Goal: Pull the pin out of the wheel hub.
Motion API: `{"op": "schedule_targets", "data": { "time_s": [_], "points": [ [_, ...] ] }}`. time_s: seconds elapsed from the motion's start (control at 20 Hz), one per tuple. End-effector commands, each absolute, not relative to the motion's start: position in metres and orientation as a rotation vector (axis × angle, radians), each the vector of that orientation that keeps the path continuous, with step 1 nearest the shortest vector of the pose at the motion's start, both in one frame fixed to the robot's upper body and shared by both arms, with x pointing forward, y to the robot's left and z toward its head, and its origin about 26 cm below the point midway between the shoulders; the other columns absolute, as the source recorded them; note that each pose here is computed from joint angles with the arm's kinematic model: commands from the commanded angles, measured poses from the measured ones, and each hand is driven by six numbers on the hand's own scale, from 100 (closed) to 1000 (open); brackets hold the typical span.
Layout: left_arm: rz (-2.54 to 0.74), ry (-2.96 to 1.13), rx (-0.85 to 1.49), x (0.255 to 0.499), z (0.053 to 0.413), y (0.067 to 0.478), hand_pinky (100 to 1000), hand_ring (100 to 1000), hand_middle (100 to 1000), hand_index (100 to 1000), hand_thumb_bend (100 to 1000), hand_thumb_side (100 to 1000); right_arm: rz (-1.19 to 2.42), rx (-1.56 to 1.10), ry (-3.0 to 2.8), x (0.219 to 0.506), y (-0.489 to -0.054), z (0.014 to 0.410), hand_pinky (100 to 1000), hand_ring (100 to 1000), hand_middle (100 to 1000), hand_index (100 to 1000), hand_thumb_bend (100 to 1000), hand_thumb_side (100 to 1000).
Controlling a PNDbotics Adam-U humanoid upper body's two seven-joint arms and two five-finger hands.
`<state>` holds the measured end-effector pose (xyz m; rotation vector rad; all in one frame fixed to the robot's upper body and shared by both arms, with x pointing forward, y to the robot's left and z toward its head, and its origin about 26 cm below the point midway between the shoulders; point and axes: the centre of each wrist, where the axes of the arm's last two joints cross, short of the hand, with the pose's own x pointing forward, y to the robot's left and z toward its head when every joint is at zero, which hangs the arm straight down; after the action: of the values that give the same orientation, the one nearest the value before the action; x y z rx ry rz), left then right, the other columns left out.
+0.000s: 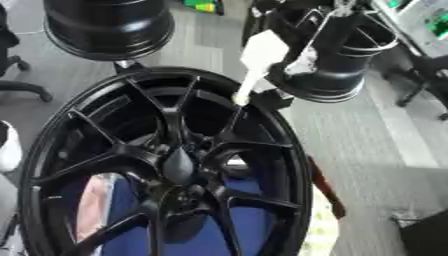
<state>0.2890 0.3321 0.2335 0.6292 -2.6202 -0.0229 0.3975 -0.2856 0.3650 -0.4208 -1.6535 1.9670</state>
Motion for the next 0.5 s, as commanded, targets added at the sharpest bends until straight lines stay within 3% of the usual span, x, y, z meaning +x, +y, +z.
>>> {"op": "schedule_targets", "data": {
  "time_s": [0.05, 0.5],
  "points": [
    [-0.034, -2.648, 0.664, 0.285, 0.242, 0.336, 754, 820, 702, 828, 190, 606, 1.784, -0.617, -1.626, 0.385, -0.342, 0.390, 853, 667, 400, 475, 100, 100],
    [-0.044, -2.660, 0.646, 0.287, 0.245, 0.332, 754, 822, 702, 828, 189, 603, 1.251, -0.985, -1.522, 0.363, -0.472, 0.378, 853, 666, 459, 540, 100, 100]
  ]
}}
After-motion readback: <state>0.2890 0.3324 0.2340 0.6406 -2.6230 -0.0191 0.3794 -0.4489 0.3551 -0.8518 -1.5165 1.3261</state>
